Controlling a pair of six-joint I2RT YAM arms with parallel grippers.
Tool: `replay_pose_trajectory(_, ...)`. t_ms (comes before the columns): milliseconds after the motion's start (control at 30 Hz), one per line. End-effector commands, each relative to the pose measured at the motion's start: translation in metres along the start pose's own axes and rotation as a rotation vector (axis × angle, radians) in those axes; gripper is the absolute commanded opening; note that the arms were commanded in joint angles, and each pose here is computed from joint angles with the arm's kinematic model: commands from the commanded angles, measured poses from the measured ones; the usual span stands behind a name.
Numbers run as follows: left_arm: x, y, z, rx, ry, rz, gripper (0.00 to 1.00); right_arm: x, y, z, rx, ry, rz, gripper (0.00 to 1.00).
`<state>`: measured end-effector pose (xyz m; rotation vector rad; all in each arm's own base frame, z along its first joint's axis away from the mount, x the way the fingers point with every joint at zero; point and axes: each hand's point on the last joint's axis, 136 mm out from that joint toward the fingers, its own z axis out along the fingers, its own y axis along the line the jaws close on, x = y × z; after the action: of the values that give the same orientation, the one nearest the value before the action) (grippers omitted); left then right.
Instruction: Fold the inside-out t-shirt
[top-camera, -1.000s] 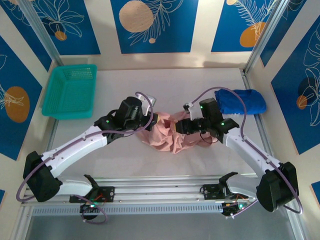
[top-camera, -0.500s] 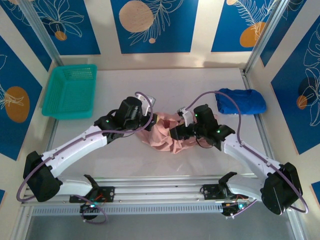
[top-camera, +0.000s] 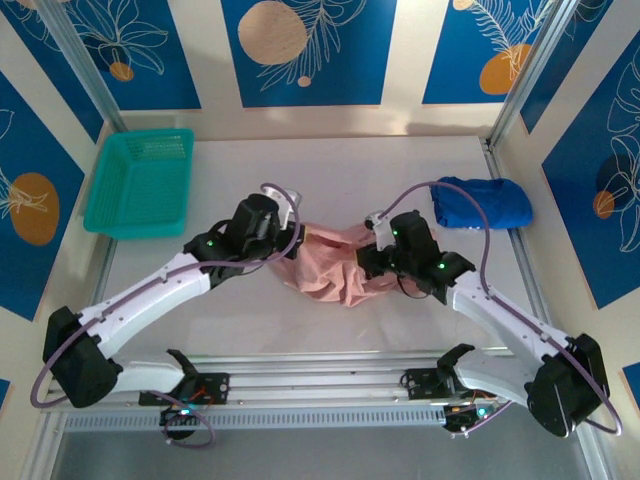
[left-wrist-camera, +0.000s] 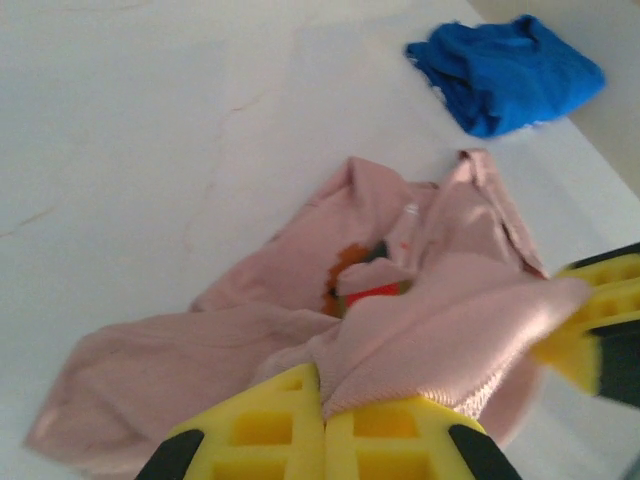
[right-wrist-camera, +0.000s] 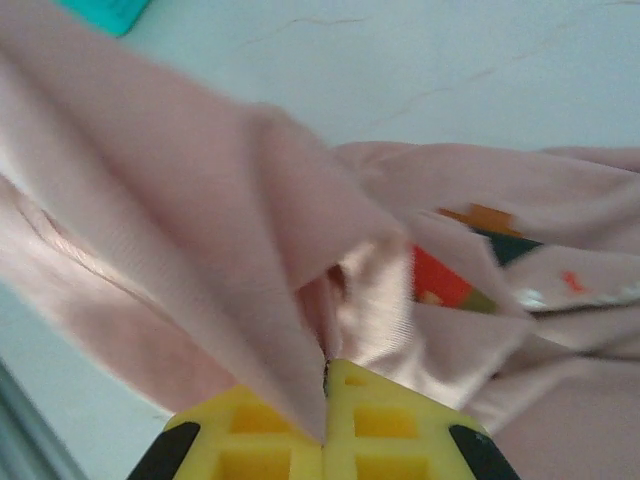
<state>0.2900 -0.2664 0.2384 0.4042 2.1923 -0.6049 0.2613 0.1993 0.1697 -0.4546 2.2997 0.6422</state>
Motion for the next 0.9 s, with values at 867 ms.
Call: replay_pose_trajectory(867, 0.187, 0.007, 0.013, 0.134, 0.326, -0.112, 0.22, 0.132, -0.020, -0.008, 0.198, 0.382, 0.383, 0.19)
